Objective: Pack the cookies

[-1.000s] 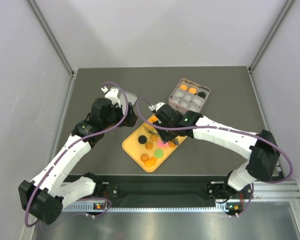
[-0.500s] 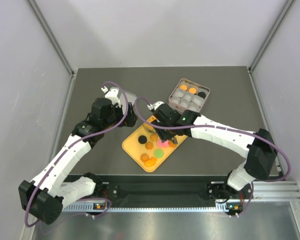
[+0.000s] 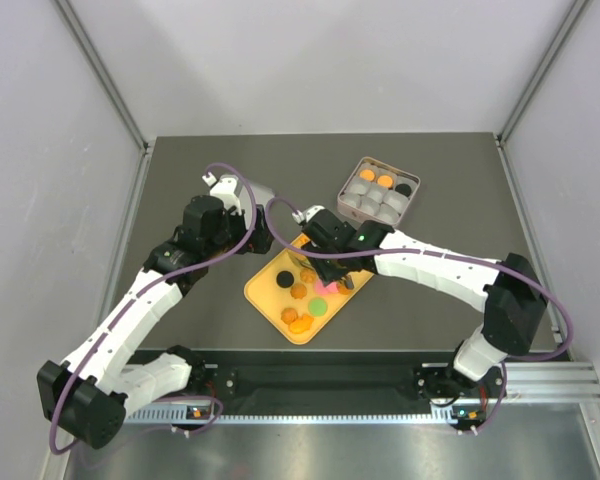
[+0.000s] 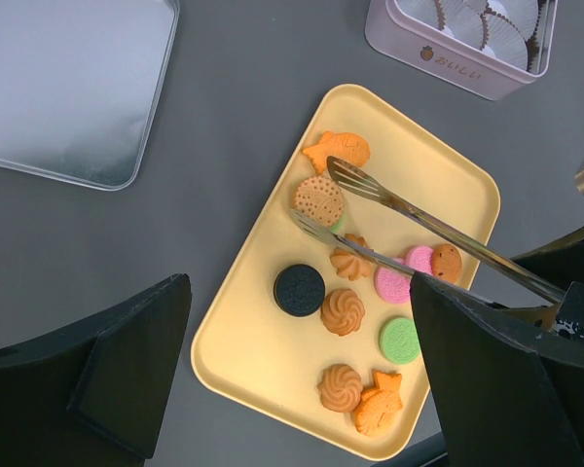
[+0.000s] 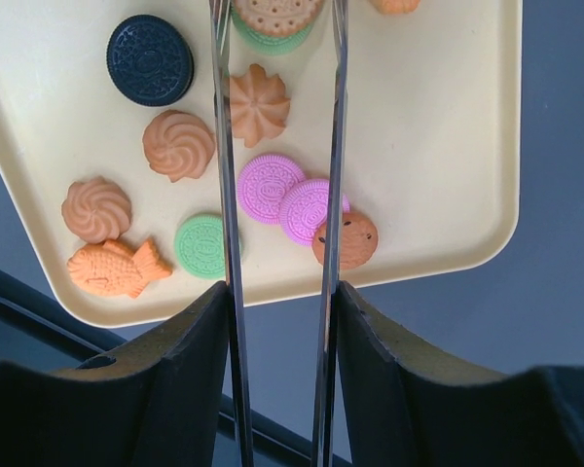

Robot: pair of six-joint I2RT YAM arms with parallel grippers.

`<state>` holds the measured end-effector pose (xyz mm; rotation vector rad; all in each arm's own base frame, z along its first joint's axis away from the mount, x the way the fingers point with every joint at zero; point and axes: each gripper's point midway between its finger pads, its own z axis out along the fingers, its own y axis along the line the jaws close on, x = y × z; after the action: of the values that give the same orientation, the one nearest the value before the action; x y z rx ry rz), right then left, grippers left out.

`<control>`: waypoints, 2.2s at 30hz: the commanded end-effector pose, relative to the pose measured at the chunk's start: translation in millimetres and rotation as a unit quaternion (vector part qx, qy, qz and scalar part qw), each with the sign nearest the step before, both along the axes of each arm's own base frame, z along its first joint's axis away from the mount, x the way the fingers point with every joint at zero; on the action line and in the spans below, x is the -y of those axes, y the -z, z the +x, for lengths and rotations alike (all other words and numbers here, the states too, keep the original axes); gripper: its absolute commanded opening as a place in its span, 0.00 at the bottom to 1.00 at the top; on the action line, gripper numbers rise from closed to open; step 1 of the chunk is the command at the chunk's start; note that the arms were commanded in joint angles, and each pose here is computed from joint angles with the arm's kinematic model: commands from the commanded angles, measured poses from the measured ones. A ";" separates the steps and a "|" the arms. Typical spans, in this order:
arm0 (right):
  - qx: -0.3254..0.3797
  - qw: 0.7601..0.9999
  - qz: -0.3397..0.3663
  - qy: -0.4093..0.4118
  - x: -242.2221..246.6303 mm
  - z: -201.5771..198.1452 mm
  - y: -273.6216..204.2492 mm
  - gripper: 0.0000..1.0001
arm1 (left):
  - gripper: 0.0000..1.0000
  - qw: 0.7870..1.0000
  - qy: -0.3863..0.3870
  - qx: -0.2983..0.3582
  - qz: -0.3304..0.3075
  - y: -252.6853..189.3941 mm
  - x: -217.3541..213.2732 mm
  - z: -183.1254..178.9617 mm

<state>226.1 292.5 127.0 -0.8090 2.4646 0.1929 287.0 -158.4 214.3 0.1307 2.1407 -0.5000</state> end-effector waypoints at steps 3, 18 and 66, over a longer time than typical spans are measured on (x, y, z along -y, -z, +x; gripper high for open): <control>0.039 0.998 0.040 -0.002 -17.9 8.2 -32.1 0.45 | 0.99 1.000 0.000 0.013 -0.005 -6.7 -0.8 1.8; 0.040 0.998 0.041 -0.002 -19.5 9.1 -33.5 0.47 | 0.99 1.000 0.001 0.013 -0.006 -7.2 -0.4 1.4; 0.135 0.974 0.087 0.161 98.2 110.1 -115.7 0.38 | 0.99 1.000 0.003 0.012 -0.008 -7.2 0.5 0.8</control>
<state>307.3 210.3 202.2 -0.4205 2.3634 0.1537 286.6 -159.0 214.2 0.1333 2.1415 -0.5042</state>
